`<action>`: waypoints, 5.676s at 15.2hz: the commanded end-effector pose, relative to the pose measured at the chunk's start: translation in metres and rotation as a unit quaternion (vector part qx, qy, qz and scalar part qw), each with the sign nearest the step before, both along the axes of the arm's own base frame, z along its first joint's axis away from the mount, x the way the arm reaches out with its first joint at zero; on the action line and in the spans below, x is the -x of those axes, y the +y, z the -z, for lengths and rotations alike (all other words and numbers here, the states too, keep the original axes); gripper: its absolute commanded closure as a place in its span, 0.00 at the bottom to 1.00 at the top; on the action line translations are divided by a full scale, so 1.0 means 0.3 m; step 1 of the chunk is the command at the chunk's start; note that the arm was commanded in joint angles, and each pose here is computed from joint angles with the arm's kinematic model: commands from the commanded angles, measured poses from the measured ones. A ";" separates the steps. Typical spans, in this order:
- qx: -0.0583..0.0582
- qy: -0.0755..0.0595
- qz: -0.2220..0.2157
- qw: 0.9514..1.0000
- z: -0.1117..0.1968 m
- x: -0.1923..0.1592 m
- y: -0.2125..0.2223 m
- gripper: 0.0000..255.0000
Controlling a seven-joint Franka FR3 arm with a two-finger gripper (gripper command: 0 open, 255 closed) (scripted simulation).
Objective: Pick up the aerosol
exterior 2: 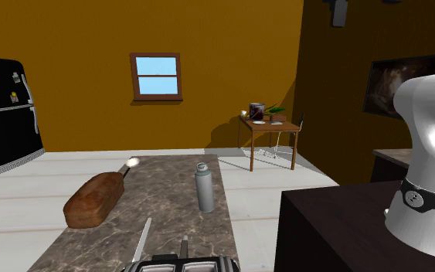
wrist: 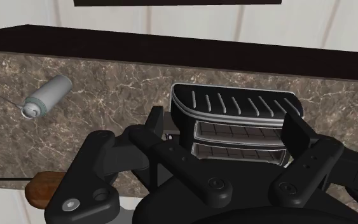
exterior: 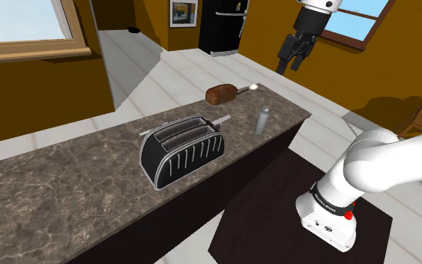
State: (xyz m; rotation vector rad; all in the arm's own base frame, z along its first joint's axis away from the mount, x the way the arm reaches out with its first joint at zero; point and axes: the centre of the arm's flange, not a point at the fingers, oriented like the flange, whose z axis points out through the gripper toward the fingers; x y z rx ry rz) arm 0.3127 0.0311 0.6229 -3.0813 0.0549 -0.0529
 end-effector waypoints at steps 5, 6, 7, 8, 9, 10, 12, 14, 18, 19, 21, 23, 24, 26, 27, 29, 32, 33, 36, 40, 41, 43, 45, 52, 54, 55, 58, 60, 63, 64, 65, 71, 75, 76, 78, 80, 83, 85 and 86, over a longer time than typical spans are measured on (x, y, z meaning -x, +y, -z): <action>0.001 0.005 -0.005 1.000 0.109 -0.058 -0.128 0.00; 0.001 0.007 -0.007 1.000 0.136 -0.072 -0.159 0.00; 0.001 0.008 -0.008 1.000 0.164 -0.087 -0.191 0.00; 0.001 0.009 -0.009 1.000 0.191 -0.101 -0.223 0.00; 0.001 0.011 -0.011 1.000 0.218 -0.116 -0.255 0.00; 0.001 0.012 -0.012 1.000 0.246 -0.130 -0.286 0.00; 0.002 0.015 -0.015 1.000 0.301 -0.159 -0.349 0.00; 0.002 0.018 -0.018 1.000 0.356 -0.188 -0.413 0.00; 0.002 0.023 -0.023 0.999 0.467 -0.247 -0.539 0.00; 0.003 0.024 -0.024 0.999 0.494 -0.261 -0.570 0.00; 0.003 0.027 -0.027 0.999 0.550 -0.290 -0.633 0.00; 0.003 0.030 -0.030 0.999 0.605 -0.320 -0.695 0.00; 0.003 0.031 -0.031 0.999 0.633 -0.334 -0.726 0.00; 0.004 0.034 -0.034 0.999 0.689 -0.364 -0.789 0.00; 0.004 0.035 -0.035 0.999 0.717 -0.378 -0.820 0.00; 0.004 0.038 -0.038 0.999 0.773 -0.408 -0.882 0.00; 0.004 0.042 -0.042 0.998 0.857 -0.452 -0.975 0.00; 0.005 0.043 -0.043 0.998 0.885 -0.467 -1.006 0.00; 0.005 0.047 -0.047 0.998 0.970 -0.511 -1.099 0.00; 0.006 0.053 -0.053 0.997 1.083 -0.570 -1.222 0.00; 0.006 0.054 -0.054 0.997 1.112 -0.585 -1.253 0.00; 0.006 0.057 -0.057 0.997 1.169 -0.614 -1.314 0.00; 0.006 0.060 -0.059 0.996 1.226 -0.644 -1.375 0.00; 0.007 0.065 -0.065 0.996 1.384 -0.708 -1.507 0.00; 0.007 0.065 -0.065 0.996 1.420 -0.708 -1.507 0.00; 0.007 0.065 -0.065 0.996 1.437 -0.708 -1.507 0.00; 0.007 0.065 -0.065 0.996 1.483 -0.708 -1.507 0.00; 0.007 0.065 -0.065 0.996 1.481 -0.709 -1.506 1.00; 0.007 0.065 -0.065 0.996 1.482 -0.709 -1.508 1.00; 0.007 0.065 -0.065 0.996 1.481 -0.709 -1.508 1.00; 0.007 0.065 -0.065 0.996 1.481 -0.709 -1.508 1.00; 0.007 0.065 -0.065 0.996 1.447 -0.708 -1.507 1.00; 0.007 0.065 -0.065 0.996 1.377 -0.708 -1.507 1.00; 0.007 0.065 -0.065 0.996 1.359 -0.708 -1.507 1.00; 0.007 0.065 -0.065 0.996 1.324 -0.708 -1.507 1.00; 0.007 0.065 -0.065 0.996 1.289 -0.708 -1.507 1.00; 0.007 0.065 -0.065 0.996 1.236 -0.708 -1.507 1.00; 0.007 0.065 -0.065 0.996 1.216 -0.708 -1.507 1.00; 0.007 0.065 -0.065 0.996 1.216 -0.708 -1.507 1.00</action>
